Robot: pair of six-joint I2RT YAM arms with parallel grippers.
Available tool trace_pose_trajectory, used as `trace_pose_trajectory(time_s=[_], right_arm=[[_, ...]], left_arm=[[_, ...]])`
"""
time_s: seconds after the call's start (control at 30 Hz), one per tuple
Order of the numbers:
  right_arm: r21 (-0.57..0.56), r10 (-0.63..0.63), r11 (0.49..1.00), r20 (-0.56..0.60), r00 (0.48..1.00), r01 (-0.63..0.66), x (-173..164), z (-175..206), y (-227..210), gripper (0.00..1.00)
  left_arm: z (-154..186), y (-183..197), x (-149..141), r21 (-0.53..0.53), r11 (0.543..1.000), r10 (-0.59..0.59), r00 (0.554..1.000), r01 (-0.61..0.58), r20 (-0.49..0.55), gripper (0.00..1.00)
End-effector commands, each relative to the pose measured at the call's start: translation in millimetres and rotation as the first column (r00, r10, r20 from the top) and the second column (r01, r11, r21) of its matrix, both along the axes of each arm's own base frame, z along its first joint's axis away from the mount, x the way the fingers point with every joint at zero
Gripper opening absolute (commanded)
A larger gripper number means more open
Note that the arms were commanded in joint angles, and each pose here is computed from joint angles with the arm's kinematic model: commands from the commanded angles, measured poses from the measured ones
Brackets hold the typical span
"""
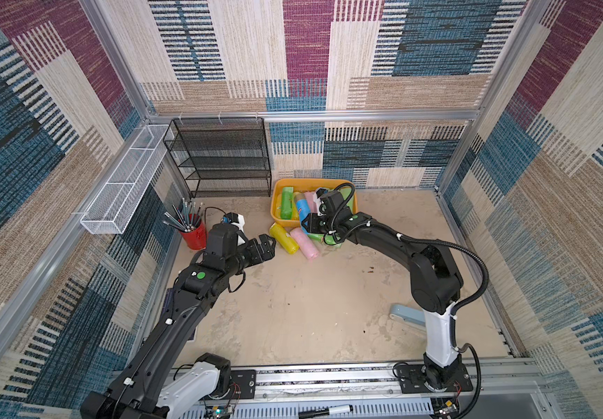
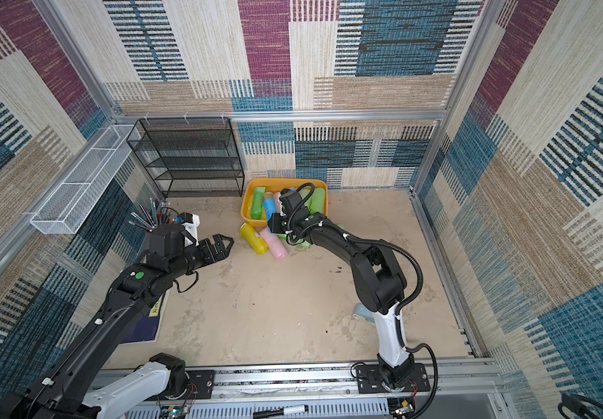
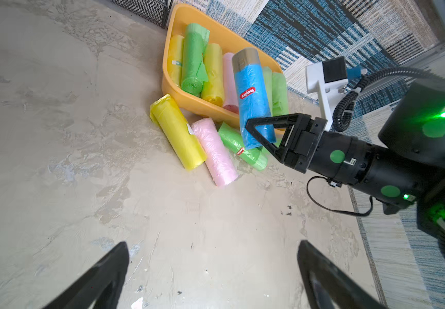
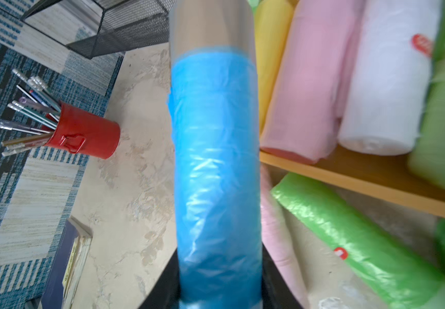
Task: Put the roll of trash bags into the storage box
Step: Pick up the roll of trash bags from the center of the board, then place the roll of trash bags in the storage box.
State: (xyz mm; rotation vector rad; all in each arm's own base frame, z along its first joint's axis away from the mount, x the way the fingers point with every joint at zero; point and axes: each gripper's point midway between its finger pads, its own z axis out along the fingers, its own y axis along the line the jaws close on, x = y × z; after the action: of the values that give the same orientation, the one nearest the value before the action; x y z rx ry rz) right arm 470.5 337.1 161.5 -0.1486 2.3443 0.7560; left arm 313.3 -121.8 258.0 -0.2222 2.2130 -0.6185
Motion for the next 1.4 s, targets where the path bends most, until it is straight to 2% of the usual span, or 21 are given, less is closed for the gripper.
trace_pose_trajectory(time_s=[0.0,0.33,0.63,0.73,0.83,0.9,1.0,1.03,1.37], right_arm=[[0.005,-0.040,0.999,0.057,0.998,0.040,22.7,13.0,-20.1,0.23],[-0.088,-0.221,0.970,0.078,0.972,0.228,70.7,-5.3,-89.3,0.23],[-0.143,-0.289,0.945,0.053,0.956,0.293,100.4,-29.2,-110.5,0.22],[-0.148,-0.289,0.945,0.053,0.956,0.293,103.8,-29.3,-109.8,0.35],[-0.138,-0.290,0.946,0.053,0.956,0.294,103.2,-24.8,-109.2,0.61],[-0.126,-0.287,0.948,0.060,0.956,0.292,101.0,-19.4,-108.9,0.72],[-0.116,-0.300,0.945,0.070,0.951,0.307,96.1,-12.5,-112.7,0.97],[-0.115,-0.303,0.944,0.075,0.950,0.310,94.1,-9.4,-114.2,0.99],[-0.056,-0.279,0.956,0.133,0.951,0.288,68.1,24.8,-119.2,0.99]], left_arm=[[10.2,-0.2,9.1,0.026,1.000,-0.005,1.000,0.004,0.030,0.99],[8.3,-16.9,30.7,-0.008,0.999,-0.036,0.999,0.036,-0.029,0.98],[-5.5,-24.7,53.1,0.023,0.999,-0.042,0.994,0.044,-0.099,0.98],[-11.4,-22.7,59.1,0.071,0.996,-0.039,0.988,0.050,-0.148,0.98],[-9.0,-25.7,65.1,0.087,0.994,-0.057,0.986,0.072,-0.157,0.98],[-7.4,-27.2,69.1,0.092,0.993,-0.064,0.986,0.079,-0.152,0.98],[-6.2,-29.9,74.6,0.102,0.990,-0.081,0.985,0.097,-0.152,0.99],[-6.9,-30.6,76.1,0.105,0.989,-0.083,0.984,0.100,-0.156,0.98],[-29.9,-35.5,87.6,0.115,0.985,-0.103,0.968,0.132,-0.230,0.99]])
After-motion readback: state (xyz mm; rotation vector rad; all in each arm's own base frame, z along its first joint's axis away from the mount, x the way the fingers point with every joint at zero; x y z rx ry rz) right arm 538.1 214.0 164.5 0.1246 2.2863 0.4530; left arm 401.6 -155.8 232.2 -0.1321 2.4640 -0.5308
